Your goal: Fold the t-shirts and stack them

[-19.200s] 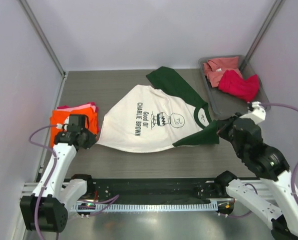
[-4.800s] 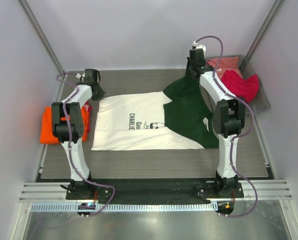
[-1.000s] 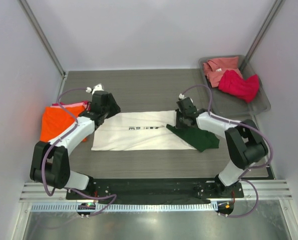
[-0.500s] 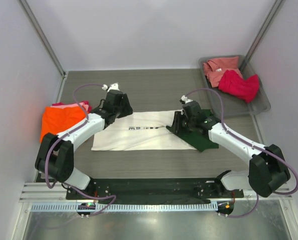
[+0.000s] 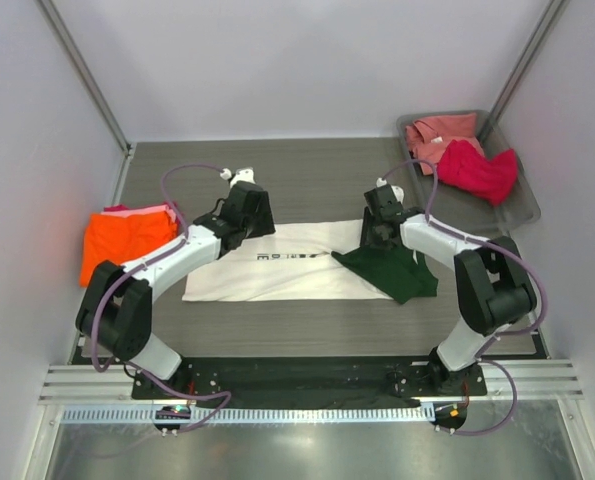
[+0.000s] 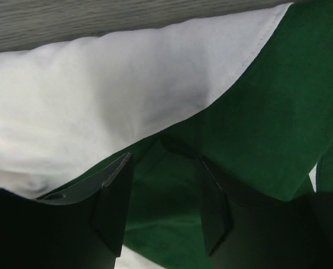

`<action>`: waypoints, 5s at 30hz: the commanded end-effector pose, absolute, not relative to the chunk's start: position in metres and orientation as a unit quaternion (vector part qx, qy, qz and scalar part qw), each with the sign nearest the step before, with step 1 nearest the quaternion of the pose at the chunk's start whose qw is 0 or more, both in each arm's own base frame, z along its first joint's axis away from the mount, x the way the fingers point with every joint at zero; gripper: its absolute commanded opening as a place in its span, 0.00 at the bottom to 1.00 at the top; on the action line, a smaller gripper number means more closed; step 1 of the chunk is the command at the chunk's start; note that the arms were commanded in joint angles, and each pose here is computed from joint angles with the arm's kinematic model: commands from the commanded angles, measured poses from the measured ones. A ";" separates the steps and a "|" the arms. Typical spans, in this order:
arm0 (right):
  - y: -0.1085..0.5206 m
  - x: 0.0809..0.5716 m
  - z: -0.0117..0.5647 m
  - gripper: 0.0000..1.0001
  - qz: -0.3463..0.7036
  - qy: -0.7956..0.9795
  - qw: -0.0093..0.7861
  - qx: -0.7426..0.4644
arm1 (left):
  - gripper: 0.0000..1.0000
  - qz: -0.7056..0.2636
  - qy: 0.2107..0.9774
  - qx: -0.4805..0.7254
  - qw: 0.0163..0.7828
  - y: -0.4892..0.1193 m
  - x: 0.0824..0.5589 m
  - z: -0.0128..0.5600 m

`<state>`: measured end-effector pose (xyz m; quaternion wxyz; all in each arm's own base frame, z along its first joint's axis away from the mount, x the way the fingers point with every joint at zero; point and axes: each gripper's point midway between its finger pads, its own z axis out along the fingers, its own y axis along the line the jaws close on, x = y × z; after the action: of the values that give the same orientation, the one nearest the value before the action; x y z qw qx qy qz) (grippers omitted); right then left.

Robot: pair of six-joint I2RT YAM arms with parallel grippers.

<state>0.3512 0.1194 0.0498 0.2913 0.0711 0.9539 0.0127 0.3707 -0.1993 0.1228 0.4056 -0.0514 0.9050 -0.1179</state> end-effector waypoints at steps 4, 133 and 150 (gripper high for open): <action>0.111 0.377 0.054 0.54 -0.032 0.945 0.316 0.075 | 0.56 -0.091 0.899 -0.049 0.425 -0.187 0.375 0.141; 0.428 0.378 0.050 0.09 0.423 0.871 0.225 -0.109 | 0.36 -0.066 0.859 -0.274 0.428 -0.082 0.391 0.100; 0.453 0.347 0.055 0.09 0.437 0.860 0.204 -0.168 | 0.36 -0.060 0.852 -0.273 0.443 -0.076 0.390 0.113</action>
<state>0.3538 0.4425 0.0283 0.1940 -0.1393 0.8753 0.4204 0.3826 -0.0806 0.0978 0.4175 -0.2663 0.8666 -0.0614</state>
